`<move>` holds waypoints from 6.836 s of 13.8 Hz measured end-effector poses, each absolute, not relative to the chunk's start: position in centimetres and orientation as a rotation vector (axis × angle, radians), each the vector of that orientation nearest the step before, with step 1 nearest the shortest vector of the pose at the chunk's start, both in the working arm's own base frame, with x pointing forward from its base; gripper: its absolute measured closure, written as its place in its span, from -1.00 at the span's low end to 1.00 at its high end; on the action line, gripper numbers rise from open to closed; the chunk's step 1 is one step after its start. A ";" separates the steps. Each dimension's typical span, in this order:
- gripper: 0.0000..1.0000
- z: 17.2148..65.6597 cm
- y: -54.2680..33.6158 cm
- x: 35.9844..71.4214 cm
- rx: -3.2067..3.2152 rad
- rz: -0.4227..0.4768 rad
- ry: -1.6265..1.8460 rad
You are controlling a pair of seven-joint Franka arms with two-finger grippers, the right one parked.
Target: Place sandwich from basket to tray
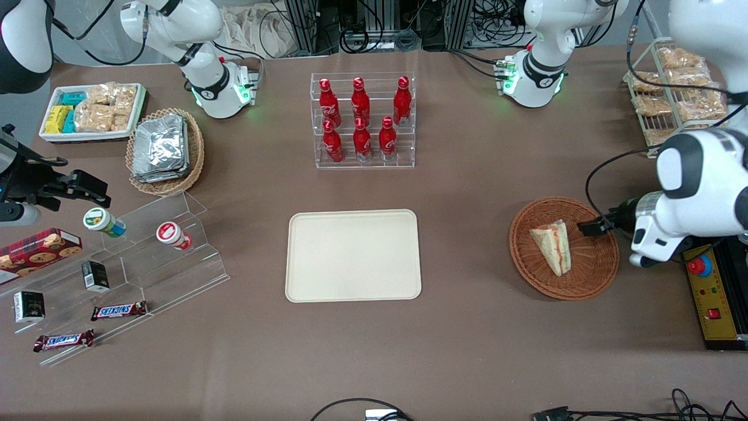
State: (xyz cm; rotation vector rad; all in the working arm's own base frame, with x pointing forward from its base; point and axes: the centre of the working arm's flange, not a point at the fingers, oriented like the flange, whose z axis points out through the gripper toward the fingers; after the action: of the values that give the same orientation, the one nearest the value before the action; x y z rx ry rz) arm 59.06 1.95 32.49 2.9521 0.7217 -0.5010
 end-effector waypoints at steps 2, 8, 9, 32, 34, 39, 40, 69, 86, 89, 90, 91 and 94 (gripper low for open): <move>-1.00 29.8 0.0 59.7 2.937 -0.509 0.858; -1.00 26.8 -2.3 61.2 2.923 -0.477 0.948; -1.00 26.1 -2.5 61.3 2.922 -0.471 0.947; 0.59 37.7 -25.5 62.3 2.991 -0.397 0.086; 0.59 35.5 -30.1 61.9 2.992 -0.424 0.057; 0.59 27.9 -38.7 60.6 2.980 -0.393 0.106; 0.59 26.3 -39.5 60.3 2.979 -0.397 0.106; -1.00 45.7 -22.4 65.2 2.998 -0.302 0.276; -1.00 57.1 -4.9 54.3 3.172 -0.391 -0.006; -1.00 57.8 -4.4 54.2 3.186 -0.340 0.002; -1.00 58.0 -4.2 54.3 3.188 -0.324 0.007; -1.00 58.2 -4.1 54.3 3.189 -0.310 0.008; -1.00 58.3 -4.5 54.4 3.191 -0.286 -0.001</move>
State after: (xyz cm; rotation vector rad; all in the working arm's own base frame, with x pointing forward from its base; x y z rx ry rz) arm 54.45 -4.47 58.30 3.1905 -0.0009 -0.2862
